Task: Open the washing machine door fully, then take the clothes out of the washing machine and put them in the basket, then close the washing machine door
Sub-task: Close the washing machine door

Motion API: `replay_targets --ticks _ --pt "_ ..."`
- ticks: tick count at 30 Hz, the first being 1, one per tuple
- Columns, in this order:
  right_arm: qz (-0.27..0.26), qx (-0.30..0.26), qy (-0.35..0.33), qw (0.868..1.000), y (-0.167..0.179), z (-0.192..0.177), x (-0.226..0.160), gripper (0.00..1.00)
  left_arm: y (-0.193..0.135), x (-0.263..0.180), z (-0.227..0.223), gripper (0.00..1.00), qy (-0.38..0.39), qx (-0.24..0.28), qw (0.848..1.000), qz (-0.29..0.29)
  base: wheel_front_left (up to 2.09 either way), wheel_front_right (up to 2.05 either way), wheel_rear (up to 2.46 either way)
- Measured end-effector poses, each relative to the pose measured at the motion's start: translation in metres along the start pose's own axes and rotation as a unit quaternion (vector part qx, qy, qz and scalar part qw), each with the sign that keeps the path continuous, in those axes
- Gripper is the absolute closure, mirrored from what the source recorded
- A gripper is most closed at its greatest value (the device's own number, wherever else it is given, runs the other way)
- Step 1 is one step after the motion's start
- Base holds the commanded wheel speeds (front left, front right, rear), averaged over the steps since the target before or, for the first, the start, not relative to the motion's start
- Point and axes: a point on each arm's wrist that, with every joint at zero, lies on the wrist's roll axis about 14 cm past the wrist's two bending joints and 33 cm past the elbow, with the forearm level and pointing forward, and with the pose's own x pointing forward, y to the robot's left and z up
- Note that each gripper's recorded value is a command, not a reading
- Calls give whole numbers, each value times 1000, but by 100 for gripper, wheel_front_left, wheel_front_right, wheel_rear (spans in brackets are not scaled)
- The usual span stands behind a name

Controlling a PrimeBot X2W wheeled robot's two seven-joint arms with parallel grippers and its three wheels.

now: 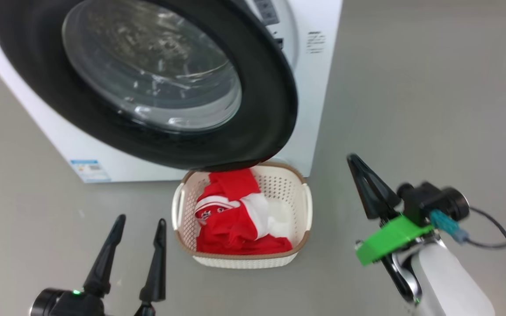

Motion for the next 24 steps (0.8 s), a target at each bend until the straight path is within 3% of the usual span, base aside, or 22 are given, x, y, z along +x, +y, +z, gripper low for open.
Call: replay_targets --ticks 14,24 --pt "99 1 18 995 55 -16 83 100 28 0 -7 0 13 14 999 44 0 0 0" --pt "119 1 26 993 65 -34 129 100 45 6 -21 0 34 27 997 65 0 0 0"
